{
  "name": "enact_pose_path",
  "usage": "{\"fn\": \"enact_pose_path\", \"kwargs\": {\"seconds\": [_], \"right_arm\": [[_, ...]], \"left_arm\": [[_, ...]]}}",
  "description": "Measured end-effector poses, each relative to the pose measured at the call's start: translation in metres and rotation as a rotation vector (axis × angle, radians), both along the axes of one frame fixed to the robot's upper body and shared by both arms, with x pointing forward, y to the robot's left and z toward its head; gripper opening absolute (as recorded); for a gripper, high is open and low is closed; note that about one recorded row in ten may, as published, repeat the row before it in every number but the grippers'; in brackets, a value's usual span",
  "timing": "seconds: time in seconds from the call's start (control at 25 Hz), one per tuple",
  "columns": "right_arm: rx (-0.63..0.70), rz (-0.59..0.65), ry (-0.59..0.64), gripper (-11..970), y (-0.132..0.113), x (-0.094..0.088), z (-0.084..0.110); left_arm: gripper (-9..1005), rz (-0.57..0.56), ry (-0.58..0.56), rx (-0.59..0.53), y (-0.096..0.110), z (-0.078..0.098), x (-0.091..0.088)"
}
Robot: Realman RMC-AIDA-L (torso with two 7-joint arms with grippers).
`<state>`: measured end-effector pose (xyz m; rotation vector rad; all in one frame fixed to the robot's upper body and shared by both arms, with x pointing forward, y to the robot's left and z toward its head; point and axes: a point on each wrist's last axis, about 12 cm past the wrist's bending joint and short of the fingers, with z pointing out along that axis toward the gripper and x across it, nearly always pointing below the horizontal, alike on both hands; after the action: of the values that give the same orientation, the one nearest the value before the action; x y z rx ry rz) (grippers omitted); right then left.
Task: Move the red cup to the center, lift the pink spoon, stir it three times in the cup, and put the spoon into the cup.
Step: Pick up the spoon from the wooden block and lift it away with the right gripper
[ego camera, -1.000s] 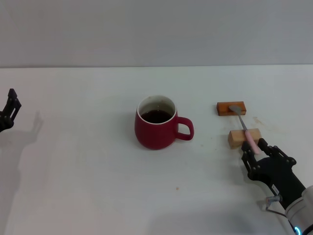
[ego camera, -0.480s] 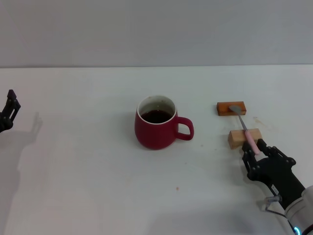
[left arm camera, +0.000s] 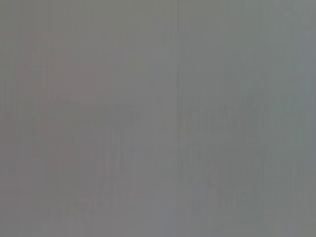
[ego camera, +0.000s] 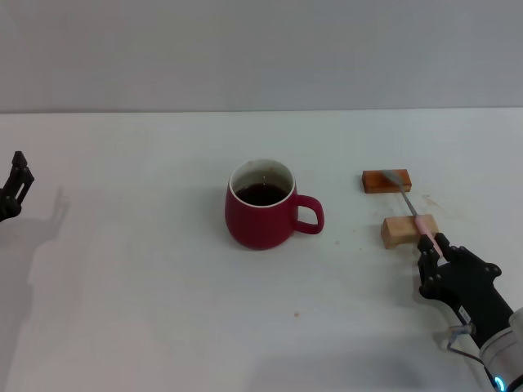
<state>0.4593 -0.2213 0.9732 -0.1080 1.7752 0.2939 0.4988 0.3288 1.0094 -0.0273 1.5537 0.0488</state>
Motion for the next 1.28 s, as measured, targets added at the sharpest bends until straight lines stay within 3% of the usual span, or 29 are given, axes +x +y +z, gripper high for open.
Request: {"fn": "enact_pose_path", "kwargs": {"seconds": [1.28], "right_arm": [[-0.053,0.002,-0.129,143,0.007,-0.008,0.013]], "left_arm": [[842,-0.002,0.001,0.012,0.0,0.0,0.0]]}}
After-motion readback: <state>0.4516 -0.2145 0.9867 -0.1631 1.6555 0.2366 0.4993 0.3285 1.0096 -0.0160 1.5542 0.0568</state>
